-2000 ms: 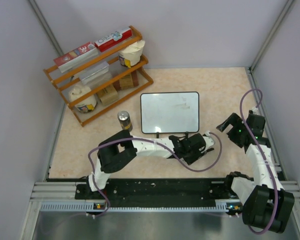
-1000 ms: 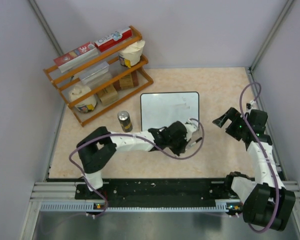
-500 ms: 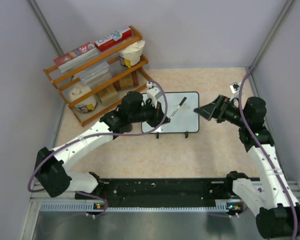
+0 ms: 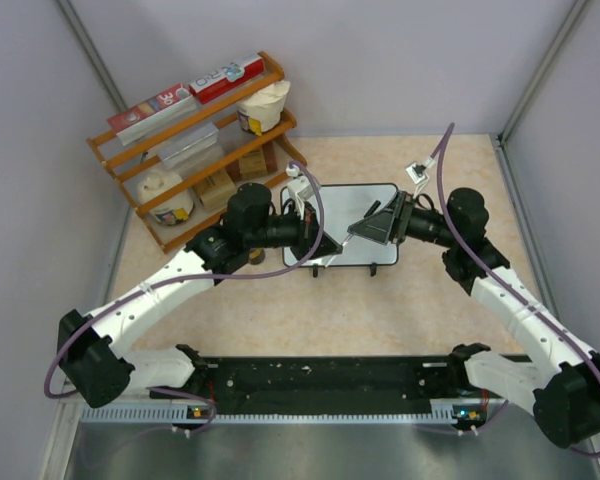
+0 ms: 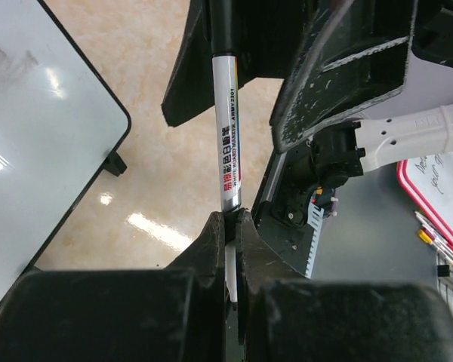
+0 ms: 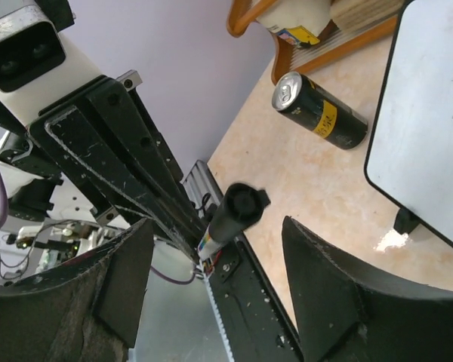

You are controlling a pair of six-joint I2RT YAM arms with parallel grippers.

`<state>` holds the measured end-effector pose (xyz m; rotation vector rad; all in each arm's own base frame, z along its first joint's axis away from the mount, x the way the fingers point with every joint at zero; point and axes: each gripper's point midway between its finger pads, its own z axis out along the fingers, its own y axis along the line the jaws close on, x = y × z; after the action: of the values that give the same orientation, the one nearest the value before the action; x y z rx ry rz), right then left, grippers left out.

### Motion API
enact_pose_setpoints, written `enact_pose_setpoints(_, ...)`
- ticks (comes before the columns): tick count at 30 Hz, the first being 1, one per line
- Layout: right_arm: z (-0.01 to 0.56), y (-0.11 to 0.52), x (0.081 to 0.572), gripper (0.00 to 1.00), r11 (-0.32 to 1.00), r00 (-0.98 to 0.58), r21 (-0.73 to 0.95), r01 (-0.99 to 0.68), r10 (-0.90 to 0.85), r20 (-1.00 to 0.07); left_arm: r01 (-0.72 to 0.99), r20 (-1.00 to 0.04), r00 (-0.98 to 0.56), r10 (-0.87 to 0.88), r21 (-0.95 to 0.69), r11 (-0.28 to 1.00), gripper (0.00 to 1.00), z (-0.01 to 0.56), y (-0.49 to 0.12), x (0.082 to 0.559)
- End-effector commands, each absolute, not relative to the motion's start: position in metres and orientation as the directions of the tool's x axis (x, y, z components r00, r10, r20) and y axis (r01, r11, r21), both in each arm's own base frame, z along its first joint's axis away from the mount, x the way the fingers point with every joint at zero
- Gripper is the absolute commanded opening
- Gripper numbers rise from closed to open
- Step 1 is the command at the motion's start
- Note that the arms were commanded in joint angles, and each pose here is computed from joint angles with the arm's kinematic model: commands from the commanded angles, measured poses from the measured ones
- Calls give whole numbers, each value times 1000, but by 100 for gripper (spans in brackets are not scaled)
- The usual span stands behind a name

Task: Write a sentence on the whiteboard
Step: Pass from the left arm to the right

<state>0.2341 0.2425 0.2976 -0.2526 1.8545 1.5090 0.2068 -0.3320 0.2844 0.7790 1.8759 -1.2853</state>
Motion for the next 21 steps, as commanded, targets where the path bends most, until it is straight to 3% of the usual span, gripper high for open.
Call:
enact_pose_setpoints(1,319,257,230,62,216,-690,745,-631,283,-666,820,-837,-545,53,-519,243,0,298,-337,200)
enact_pose_setpoints(3,318,261,226,58,201,-696,745,-636,268,-666,818,-837,-546,48,-520,246,0,298,-337,200)
enact_pose_setpoints(6,314,266,220,39,183,-711,750,-636,239,-662,819,-841,-540,43,-513,257,0,297,-335,201)
enact_pose_setpoints(9,309,268,213,6,171,-722,755,-633,222,-655,817,-839,-542,46,-513,264,0,295,-335,201)
enact_pose_setpoints(10,307,267,214,0,179,-725,760,-625,226,-650,816,-839,-543,47,-513,266,0,294,-334,201)
enact_pose_setpoints(11,306,266,212,0,184,-723,759,-624,232,-651,817,-839,-542,51,-512,264,1,293,-334,201)
enact_pose_setpoints(12,305,264,215,0,200,-719,761,-617,251,-648,818,-839,-541,52,-511,263,9,293,-334,201)
enact_pose_setpoints(14,306,261,214,0,211,-707,757,-618,273,-653,820,-838,-542,59,-512,256,32,292,-335,200)
enact_pose_setpoints(15,307,259,217,0,229,-697,757,-612,296,-653,818,-835,-547,63,-516,254,51,290,-336,200)
enact_pose_setpoints(18,311,255,218,0,245,-678,752,-612,326,-659,819,-827,-557,78,-530,222,62,289,-341,196)
enact_pose_setpoints(21,315,252,220,0,261,-660,747,-612,352,-664,821,-824,-560,91,-536,197,62,286,-346,195)
